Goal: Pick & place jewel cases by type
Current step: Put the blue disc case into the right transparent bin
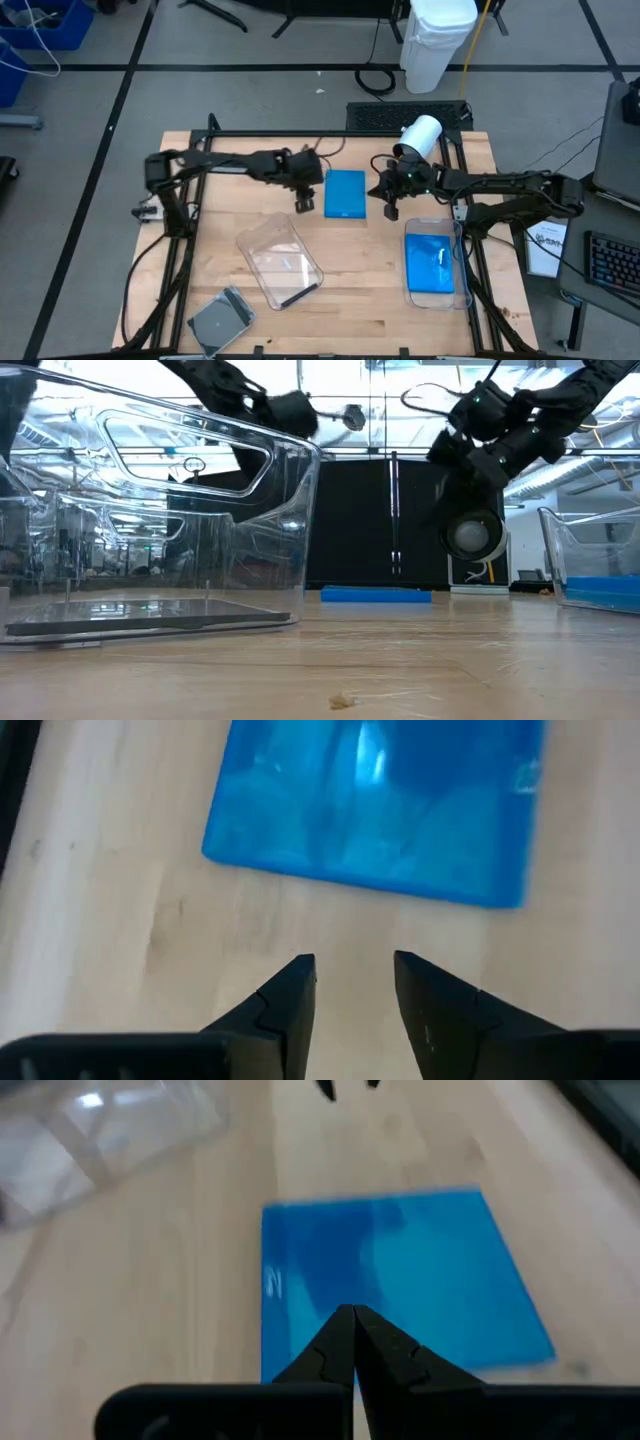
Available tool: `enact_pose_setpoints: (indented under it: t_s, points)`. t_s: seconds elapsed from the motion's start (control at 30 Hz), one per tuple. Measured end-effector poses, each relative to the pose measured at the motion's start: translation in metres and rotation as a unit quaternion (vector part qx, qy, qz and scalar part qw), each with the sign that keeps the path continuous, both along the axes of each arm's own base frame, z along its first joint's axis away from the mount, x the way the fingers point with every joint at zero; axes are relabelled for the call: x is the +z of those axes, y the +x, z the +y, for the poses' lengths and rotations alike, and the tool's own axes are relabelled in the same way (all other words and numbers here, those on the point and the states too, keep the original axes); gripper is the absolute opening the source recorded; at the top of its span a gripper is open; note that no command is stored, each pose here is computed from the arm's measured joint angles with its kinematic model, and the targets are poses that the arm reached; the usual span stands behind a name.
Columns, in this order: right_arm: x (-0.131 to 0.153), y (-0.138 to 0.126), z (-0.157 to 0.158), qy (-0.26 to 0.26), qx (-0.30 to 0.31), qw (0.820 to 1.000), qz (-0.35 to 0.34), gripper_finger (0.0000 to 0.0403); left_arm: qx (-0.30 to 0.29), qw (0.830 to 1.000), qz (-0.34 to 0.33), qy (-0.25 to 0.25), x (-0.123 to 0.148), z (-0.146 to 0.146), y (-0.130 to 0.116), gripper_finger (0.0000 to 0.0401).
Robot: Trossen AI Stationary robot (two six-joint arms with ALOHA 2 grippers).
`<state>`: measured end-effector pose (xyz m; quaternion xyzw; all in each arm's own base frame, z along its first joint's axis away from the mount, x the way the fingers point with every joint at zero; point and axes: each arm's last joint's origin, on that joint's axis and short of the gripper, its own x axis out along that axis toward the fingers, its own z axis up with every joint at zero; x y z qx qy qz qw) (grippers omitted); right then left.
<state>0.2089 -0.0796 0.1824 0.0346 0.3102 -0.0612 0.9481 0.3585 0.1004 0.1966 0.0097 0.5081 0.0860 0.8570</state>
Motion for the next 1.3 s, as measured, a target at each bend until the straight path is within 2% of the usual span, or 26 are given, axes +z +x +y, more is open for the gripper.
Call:
enact_pose_setpoints:
  t_s: [0.17,0.33,0.4,0.5,0.6,0.8,1.0,1.1,1.3]
  points:
    - [-0.005,-0.007,-0.007,-0.019,-0.048,0.998,0.042,0.0,-0.033,0.999,0.039,0.011,-0.026,0.01,0.012,0.01]
    - [-0.016,-0.006,-0.014,-0.01,-0.055,0.996,0.068,0.0,-0.031,0.998,0.042,-0.018,-0.04,0.021,0.013,0.0021]
    - [-0.024,-0.003,-0.016,-0.009,-0.051,0.995,0.084,0.0,-0.024,0.999,0.032,-0.032,-0.041,0.023,0.014,0.0008]
    - [-0.038,0.003,-0.019,-0.002,-0.051,0.994,0.101,0.0002,-0.015,0.998,0.026,-0.046,-0.041,0.024,0.014,0.0024]
    - [-0.05,0.006,-0.02,0.005,-0.047,0.991,0.124,0.002,-0.009,0.998,0.027,-0.05,-0.041,0.023,0.014,0.0049]
    - [-0.064,0.009,-0.022,0.017,-0.05,0.988,0.148,0.0104,-0.017,0.998,0.029,-0.055,-0.041,0.013,0.017,0.0113]
    - [-0.07,0.017,-0.023,0.019,-0.057,0.99,0.128,0.0175,-0.05,0.996,0.022,-0.069,-0.044,-0.004,0.023,0.0173]
    - [-0.071,0.021,-0.023,0.014,-0.052,0.992,0.117,0.0191,-0.054,0.996,0.033,-0.068,-0.052,-0.007,0.025,0.0189]
    - [-0.076,0.025,-0.022,0.011,-0.048,0.992,0.116,0.0201,-0.057,0.996,0.06,-0.027,-0.073,-0.004,0.03,0.0203]
